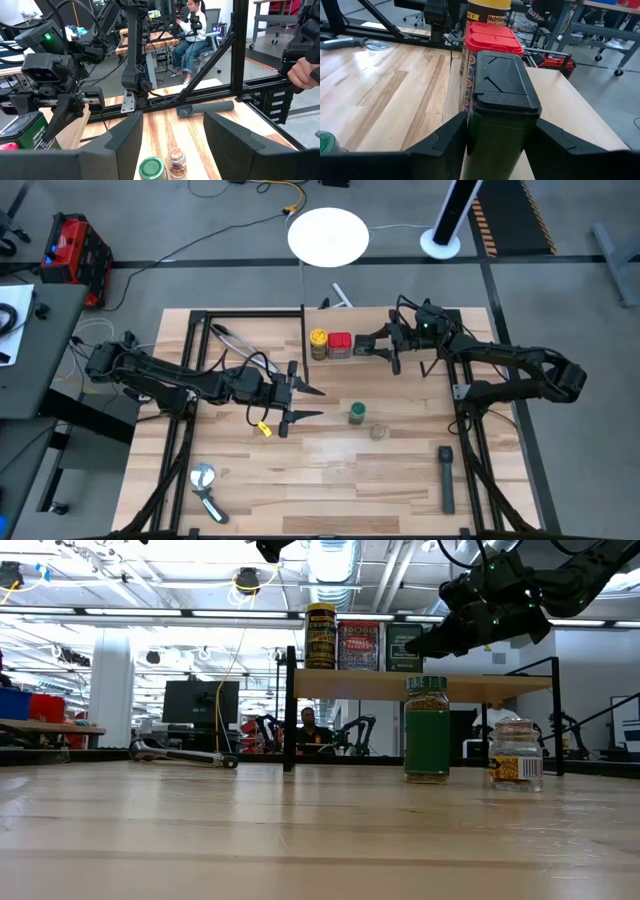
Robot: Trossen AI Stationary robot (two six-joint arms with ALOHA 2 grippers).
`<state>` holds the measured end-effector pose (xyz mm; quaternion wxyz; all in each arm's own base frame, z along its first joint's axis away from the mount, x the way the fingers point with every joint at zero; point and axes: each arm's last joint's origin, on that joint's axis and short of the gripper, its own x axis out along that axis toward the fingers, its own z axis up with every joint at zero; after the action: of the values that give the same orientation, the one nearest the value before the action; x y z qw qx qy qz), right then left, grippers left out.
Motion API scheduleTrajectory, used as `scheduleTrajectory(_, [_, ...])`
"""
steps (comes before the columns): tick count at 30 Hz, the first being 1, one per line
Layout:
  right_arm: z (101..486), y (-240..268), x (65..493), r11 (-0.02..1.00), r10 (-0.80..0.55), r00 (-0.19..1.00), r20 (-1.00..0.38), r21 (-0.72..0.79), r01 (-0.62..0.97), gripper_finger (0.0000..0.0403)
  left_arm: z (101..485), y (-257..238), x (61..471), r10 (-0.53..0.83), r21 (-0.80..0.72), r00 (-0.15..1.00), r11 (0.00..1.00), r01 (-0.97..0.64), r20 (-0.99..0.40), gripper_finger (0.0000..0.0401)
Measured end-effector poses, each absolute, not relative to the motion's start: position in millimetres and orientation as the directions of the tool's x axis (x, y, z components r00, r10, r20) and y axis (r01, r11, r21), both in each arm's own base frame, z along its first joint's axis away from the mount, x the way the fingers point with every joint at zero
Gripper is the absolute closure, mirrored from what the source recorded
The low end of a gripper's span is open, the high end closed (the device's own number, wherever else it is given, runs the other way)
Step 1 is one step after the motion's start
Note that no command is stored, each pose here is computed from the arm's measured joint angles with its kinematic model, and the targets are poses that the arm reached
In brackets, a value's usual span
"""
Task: Shelf spices
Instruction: Put the black seasoning can on the shelf
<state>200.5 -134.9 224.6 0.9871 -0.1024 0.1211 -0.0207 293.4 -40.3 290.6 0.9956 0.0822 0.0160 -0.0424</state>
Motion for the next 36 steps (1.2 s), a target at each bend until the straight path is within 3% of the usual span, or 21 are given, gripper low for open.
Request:
scheduleTrajectory(18, [224.7, -134.3, 200.8, 0.970, -0.058, 0.970, -0.235, -0.244, -0.001, 0.0220, 293.1, -40.3, 293.4, -0.082, 0.161, 0.997, 0.983, 0.083, -0.013, 0.0200])
scheduleTrajectory(36, [224.7, -134.3, 200.8, 0.992, -0.057, 0.970, -0.235, -0.124, 0.028, 0.0206, 293.1, -40.2, 293.5, -0.082, 0.159, 0.997, 0.984, 0.083, -0.013, 0.0200])
